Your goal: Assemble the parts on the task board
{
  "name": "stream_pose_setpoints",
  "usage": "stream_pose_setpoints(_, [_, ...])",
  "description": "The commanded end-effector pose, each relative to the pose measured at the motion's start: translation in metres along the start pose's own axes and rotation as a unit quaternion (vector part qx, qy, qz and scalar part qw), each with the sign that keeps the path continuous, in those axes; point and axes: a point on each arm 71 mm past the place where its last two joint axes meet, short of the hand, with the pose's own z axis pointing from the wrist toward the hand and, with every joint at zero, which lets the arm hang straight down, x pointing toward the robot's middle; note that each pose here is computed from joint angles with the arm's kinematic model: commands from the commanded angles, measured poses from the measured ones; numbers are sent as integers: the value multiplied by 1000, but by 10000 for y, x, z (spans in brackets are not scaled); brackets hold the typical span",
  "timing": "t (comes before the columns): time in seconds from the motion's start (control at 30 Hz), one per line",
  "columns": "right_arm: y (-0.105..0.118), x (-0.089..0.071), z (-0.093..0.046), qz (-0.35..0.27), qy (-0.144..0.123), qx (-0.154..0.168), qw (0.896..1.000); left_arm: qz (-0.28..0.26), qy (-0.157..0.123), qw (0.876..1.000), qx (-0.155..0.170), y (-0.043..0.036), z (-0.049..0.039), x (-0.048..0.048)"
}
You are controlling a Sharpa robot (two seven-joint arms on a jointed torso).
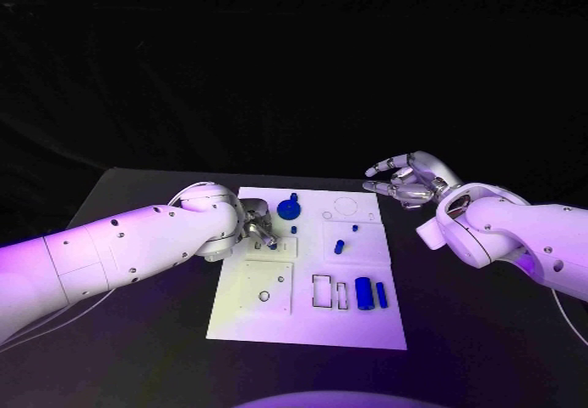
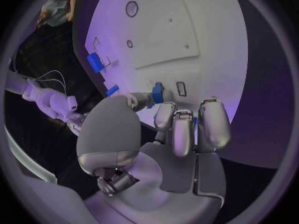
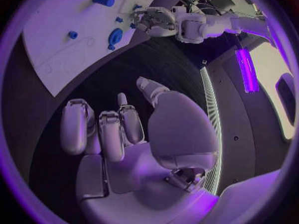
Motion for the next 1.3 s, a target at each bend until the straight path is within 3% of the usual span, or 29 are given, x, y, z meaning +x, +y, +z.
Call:
stream_pose_setpoints(0.03, [7,16,-1,0,7,-4,1000,-13,-8,1000,4,-17,-7,3])
stream_pose_setpoints(0.5, [0,8,-3,0,7,-3,1000,-21,-16,1000,8,-16,-35,8])
stream_pose_setpoints(1.0, [-8,8,-2,0,8,-2,1000,8,-27,1000,9,-47,-32,26])
stream_pose_setpoints(1.3, [-16,7,-3,0,8,-1,1000,26,-24,999,4,-26,-16,50])
